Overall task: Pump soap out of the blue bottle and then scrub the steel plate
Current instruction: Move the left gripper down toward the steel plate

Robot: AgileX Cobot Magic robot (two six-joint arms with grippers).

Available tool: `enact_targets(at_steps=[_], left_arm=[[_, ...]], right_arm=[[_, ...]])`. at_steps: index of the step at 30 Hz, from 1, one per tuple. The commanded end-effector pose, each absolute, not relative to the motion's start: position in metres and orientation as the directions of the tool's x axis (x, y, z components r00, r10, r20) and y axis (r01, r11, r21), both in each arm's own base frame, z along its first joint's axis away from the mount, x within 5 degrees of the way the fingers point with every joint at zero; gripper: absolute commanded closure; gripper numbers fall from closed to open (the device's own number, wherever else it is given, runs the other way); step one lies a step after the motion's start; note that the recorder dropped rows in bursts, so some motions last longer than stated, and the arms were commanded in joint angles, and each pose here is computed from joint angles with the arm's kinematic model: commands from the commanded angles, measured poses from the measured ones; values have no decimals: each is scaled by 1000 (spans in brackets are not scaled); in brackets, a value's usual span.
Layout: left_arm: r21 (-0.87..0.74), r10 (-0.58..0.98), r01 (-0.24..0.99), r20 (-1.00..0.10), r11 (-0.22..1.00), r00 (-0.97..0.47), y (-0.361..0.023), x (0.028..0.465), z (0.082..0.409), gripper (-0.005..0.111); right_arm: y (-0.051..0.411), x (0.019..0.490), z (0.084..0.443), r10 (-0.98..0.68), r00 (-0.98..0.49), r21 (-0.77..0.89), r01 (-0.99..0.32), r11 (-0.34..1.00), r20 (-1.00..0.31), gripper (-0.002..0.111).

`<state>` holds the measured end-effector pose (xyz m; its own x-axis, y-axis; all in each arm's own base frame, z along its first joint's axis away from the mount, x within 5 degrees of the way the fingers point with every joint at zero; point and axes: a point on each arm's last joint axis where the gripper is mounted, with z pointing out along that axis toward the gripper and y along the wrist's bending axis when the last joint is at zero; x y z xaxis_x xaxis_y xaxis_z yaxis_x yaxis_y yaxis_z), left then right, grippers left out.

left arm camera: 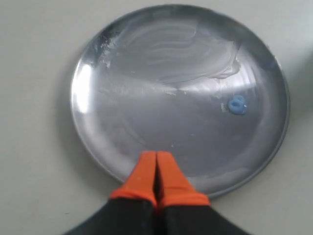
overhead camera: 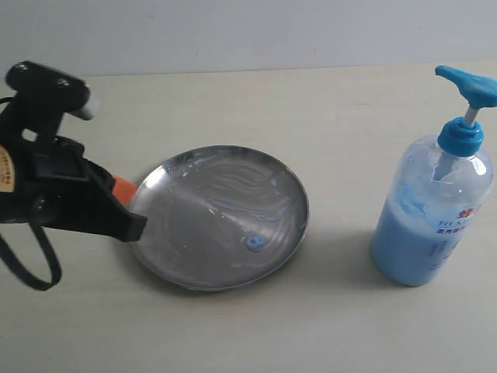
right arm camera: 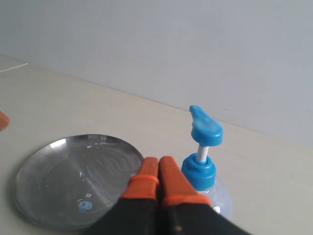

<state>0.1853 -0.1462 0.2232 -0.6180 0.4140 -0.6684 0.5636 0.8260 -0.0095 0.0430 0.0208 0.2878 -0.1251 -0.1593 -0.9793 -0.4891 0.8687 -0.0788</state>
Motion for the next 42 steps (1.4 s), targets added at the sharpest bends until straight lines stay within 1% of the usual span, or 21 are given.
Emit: enact_targets(at_steps=[1, 6, 8, 16, 19, 23, 28, 34, 42], left_arm=[[-2, 454, 564, -591, 826, -667, -166, 205, 216, 107], [3, 477, 550, -501, 835, -722, -184, 226, 208, 107], [-14, 498, 567, -463, 823, -734, -193, 233, 205, 107], [-154, 559, 628, -331, 763, -760, -228, 249, 187, 107], [-211, 562, 629, -304, 748, -769, -240, 255, 180, 107], [-261, 552, 622, -296, 738, -779, -253, 264, 172, 107], [-270, 567, 629, -276, 729, -776, -262, 273, 158, 107], [-285, 611, 644, -204, 710, -765, -269, 278, 142, 107], [-308, 629, 660, -208, 685, -749, -277, 283, 133, 107]], right_arm=[[20, 43, 288, -153, -107, -83, -482, 872, -982, 108], [21, 43, 289, -149, -103, -81, -482, 872, -983, 108], [21, 43, 289, -148, -102, -81, -483, 872, -984, 108], [21, 43, 289, -147, -100, -81, -483, 872, -984, 108], [21, 43, 289, -146, -98, -81, -483, 872, -984, 108], [21, 43, 290, -145, -96, -81, -483, 872, -985, 108], [21, 43, 290, -142, -91, -81, -483, 872, -986, 108], [21, 43, 291, -137, -81, -81, -483, 872, -987, 108], [21, 43, 292, -133, -74, -81, -483, 872, -988, 108]])
